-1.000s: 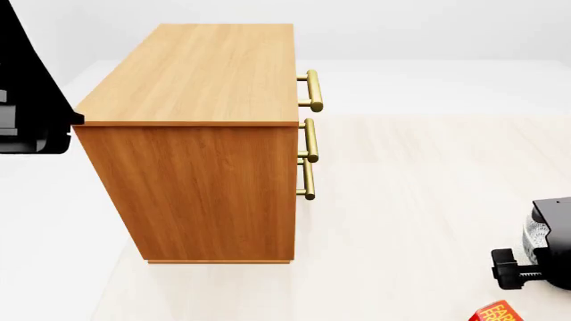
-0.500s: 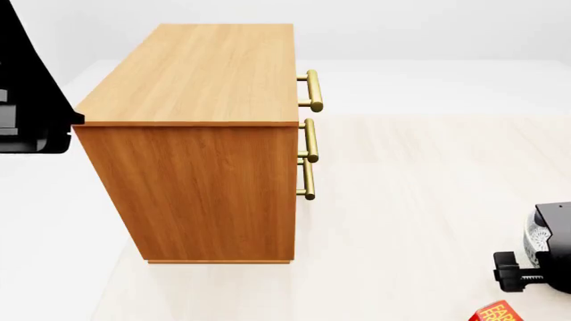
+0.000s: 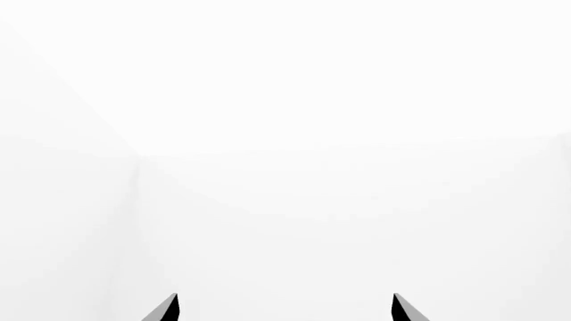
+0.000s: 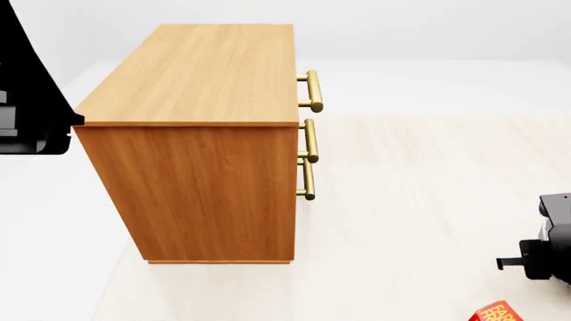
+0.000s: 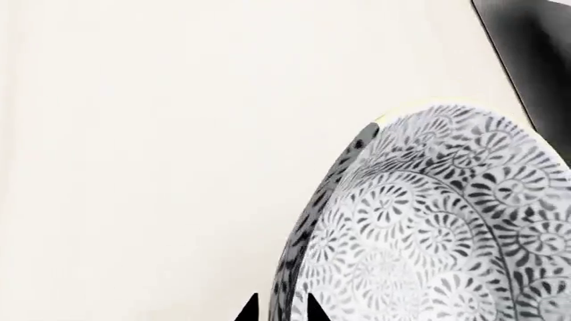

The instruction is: Close the top drawer of the cabinet and put the bowl on top of it.

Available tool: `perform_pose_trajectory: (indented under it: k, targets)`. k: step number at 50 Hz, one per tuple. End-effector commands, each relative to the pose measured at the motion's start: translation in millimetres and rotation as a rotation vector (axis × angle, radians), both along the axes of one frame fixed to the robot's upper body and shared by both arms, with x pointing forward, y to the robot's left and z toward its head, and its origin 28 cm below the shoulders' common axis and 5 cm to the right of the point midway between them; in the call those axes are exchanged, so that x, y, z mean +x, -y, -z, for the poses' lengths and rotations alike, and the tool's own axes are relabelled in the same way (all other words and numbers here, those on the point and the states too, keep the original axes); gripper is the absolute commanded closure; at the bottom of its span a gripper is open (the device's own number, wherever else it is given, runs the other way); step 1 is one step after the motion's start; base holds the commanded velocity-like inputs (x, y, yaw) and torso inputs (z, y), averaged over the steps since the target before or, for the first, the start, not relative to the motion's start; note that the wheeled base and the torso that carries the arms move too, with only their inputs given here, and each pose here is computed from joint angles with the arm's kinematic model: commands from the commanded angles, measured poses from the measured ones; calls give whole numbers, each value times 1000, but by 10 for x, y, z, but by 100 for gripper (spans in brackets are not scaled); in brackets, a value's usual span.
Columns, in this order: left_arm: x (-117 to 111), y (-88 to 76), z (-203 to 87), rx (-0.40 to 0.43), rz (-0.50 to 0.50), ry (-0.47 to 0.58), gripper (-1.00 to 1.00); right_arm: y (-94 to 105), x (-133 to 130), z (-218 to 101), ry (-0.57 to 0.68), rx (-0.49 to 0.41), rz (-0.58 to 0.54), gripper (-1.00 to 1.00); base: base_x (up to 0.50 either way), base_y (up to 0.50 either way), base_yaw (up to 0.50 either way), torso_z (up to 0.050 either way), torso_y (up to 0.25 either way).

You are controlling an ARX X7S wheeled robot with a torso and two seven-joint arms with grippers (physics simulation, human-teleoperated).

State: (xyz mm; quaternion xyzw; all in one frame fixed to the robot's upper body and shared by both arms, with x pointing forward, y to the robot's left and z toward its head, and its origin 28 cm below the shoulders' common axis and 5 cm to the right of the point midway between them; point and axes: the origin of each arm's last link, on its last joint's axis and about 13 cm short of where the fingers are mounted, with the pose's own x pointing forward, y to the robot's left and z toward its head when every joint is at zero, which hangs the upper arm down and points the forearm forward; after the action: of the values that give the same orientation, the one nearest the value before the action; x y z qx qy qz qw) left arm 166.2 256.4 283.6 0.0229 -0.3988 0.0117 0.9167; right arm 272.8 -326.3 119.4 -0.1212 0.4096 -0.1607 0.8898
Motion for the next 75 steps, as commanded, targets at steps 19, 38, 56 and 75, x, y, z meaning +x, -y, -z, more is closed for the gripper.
perform_pose_trajectory:
  k: [19,38,56,75]
  targets:
    - [-11,-3,16,-1,-2,-2,-100,-65,254,-733,238,-43,-115,100,0,0,0,0,0]
    - [-2,9,16,1,4,-2,-100,-643,739,-1822,447,-140,-453,100,0,0,0,0,0]
    - [-26,-3,13,-4,2,-1,-100,-1362,1112,-2214,546,-110,-717,100,0,0,0,0,0]
    - [-35,-1,28,-4,5,-5,-100,-1513,1038,-2223,587,-90,-789,100,0,0,0,0,1]
